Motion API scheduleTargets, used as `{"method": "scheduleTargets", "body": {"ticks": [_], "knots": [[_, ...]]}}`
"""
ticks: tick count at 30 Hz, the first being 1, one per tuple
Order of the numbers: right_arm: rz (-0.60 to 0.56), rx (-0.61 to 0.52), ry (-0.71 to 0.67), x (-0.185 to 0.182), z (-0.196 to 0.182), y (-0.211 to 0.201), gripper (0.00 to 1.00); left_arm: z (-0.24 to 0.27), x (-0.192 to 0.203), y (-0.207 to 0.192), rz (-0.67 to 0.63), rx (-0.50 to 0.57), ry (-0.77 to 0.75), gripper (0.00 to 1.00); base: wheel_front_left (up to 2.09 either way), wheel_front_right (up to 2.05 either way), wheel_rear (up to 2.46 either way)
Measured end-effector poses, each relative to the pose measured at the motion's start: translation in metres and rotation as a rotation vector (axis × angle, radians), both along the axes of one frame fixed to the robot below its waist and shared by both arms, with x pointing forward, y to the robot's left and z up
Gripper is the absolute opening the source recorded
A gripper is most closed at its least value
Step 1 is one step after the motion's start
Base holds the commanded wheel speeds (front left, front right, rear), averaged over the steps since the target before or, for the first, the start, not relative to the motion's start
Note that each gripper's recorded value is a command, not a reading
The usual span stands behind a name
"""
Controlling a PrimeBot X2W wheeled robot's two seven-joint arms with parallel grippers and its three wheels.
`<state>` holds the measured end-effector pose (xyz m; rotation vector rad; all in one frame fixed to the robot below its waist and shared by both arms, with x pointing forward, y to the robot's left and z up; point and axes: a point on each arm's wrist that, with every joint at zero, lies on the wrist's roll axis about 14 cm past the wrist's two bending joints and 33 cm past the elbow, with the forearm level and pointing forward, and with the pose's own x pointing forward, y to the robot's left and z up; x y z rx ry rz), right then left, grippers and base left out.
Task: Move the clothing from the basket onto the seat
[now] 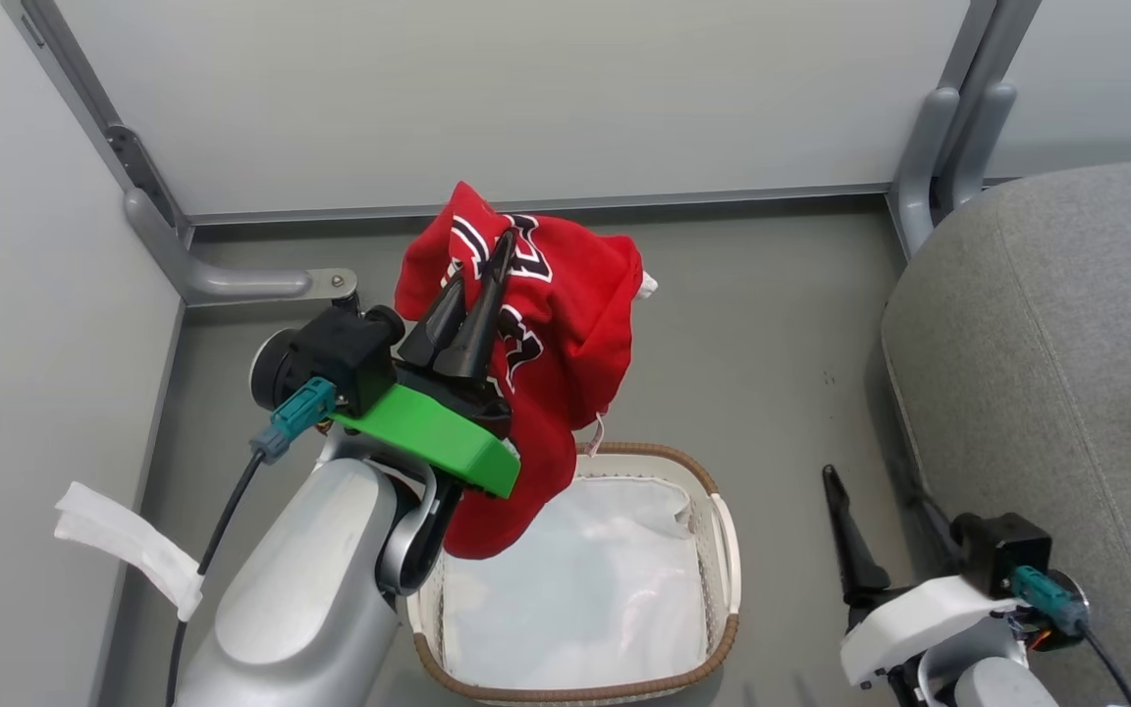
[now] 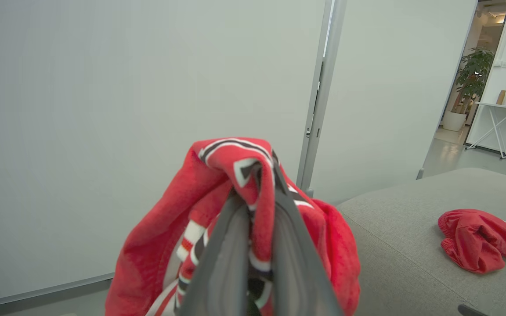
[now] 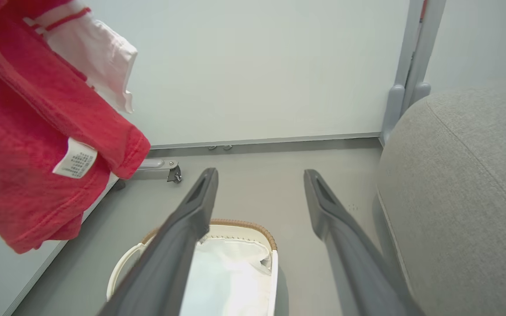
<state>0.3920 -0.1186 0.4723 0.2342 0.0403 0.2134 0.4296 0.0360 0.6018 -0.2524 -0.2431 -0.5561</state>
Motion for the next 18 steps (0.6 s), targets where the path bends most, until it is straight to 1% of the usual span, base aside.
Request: {"method": "scheduleTargets", "body": {"ticks": [5, 11, 16, 18], "knots": [[0.139, 0.000, -0.032, -0.006, 0.010, 0.045, 1.00, 0.004, -0.005, 0.000, 0.001, -0.001, -0.010, 0.00, 0.00, 0.00, 0.00], [0.310, 0.012, -0.119, -0.001, 0.040, 0.101, 1.00, 0.002, -0.006, 0.000, 0.001, 0.000, -0.005, 0.00, 0.00, 0.00, 0.00], [0.420, 0.000, -0.172, 0.003, 0.058, 0.135, 1.00, -0.003, -0.011, -0.005, -0.016, 0.006, 0.008, 0.00, 0.00, 0.00, 0.00], [0.445, -0.014, -0.181, 0.006, 0.061, 0.143, 1.00, -0.005, -0.013, -0.006, -0.022, 0.009, 0.012, 0.00, 0.00, 0.00, 0.00]]}}
